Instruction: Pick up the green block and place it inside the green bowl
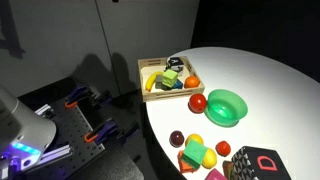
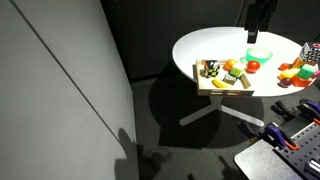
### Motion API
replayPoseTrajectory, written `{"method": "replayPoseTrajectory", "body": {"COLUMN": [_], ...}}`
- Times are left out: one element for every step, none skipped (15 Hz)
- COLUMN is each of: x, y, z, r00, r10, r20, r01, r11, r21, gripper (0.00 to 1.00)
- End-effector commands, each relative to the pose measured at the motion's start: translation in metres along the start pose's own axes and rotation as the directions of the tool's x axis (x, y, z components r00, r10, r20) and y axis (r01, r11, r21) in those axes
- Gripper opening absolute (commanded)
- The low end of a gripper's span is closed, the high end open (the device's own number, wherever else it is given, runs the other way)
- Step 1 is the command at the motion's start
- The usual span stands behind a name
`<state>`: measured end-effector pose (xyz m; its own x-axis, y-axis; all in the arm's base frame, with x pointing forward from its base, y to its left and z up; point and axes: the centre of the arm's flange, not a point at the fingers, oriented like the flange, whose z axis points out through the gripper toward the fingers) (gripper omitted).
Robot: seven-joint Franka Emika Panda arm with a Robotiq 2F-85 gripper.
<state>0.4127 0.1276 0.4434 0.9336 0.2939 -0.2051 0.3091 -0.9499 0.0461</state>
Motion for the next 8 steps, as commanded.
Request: {"method": "replayPoseTrajectory", "body": {"x": [0.0,0.0,0.0,0.0,0.0,0.003,0.005,0.007], "y": [0.0,0.0,0.0,0.0,0.0,0.002,0.006,0.012], "z": [0.0,0.0,0.0,0.0,0.0,0.001,0.003,0.004], "r00": [1.0,1.0,1.0,1.0,1.0,1.0,1.0,0.999], "r10": [0.0,0.0,0.0,0.0,0.0,0.011,0.023,0.04], "r20": [0.0,0.0,0.0,0.0,0.0,0.007,0.002,0.001], "r01": [0.0,0.0,0.0,0.0,0.0,-0.011,-0.023,-0.04], "r11": [1.0,1.0,1.0,1.0,1.0,1.0,1.0,0.999], "r21": [0.0,0.0,0.0,0.0,0.0,-0.002,-0.009,-0.014], "gripper": [1.0,1.0,1.0,1.0,1.0,1.0,1.0,1.0]}}
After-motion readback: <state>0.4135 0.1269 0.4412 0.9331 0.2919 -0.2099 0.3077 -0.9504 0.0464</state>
